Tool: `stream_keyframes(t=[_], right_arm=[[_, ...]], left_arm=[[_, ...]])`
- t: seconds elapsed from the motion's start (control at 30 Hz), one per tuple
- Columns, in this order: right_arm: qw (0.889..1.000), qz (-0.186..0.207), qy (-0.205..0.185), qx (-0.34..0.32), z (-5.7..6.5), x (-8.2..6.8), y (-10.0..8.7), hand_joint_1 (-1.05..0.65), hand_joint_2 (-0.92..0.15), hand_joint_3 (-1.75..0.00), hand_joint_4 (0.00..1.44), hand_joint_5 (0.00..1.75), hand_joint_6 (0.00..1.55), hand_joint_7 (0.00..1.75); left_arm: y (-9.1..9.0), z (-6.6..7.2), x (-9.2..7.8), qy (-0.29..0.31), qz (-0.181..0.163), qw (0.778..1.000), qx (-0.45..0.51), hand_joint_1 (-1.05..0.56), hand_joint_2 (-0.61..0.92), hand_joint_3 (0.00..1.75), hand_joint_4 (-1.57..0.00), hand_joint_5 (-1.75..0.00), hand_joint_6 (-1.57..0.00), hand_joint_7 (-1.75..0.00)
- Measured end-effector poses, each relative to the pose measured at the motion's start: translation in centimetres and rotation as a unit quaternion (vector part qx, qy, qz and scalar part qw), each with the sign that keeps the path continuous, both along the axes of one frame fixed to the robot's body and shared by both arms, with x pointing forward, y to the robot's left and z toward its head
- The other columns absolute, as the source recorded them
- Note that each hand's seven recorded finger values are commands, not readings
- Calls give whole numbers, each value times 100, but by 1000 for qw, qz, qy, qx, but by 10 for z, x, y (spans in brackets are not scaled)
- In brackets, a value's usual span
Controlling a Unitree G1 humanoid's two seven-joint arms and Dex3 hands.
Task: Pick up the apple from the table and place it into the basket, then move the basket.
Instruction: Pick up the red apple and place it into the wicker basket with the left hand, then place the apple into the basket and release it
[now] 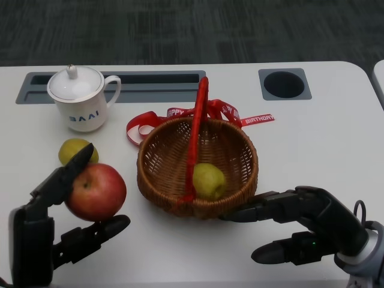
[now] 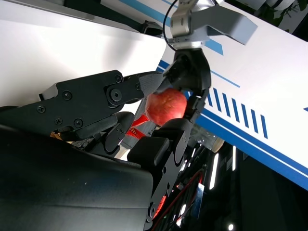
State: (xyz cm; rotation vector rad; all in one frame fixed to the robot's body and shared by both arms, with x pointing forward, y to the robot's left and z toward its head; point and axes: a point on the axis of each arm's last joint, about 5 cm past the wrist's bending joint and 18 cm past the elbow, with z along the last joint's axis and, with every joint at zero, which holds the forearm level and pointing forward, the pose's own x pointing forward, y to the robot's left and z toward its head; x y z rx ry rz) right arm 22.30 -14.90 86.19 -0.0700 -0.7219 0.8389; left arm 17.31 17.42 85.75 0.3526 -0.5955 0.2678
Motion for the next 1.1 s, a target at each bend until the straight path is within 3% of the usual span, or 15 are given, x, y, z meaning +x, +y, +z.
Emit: stream_keyframes(t=[0.27, 0.57, 0.87, 1.1], right_arm=[[1000, -1, -1, -1, -1, -1, 0, -32, -92, 0, 87, 0, 81, 0], [1000, -3, -2, 0, -1, -1, 1, -33, -92, 0, 88, 0, 83, 0], [1000, -14, -1, 6, -3, -6, 0, -32, -91, 0, 89, 0, 83, 0], [1000, -21, 0, 8, -5, -10, 0, -33, -92, 0, 88, 0, 81, 0]], left_arm=[[-4, 46, 16, -67, -36, 997, 26, -18, 82, 0, -126, -2, -110, -1], [-11, 77, 49, -50, -62, 996, 31, -20, 83, 1, -125, -1, -109, 0], [-27, 69, 76, -6, -111, 994, 22, -21, 83, 0, -127, -1, -109, 0], [-49, 48, 85, 54, -149, 987, 30, -23, 83, 1, -125, 0, -107, 0]])
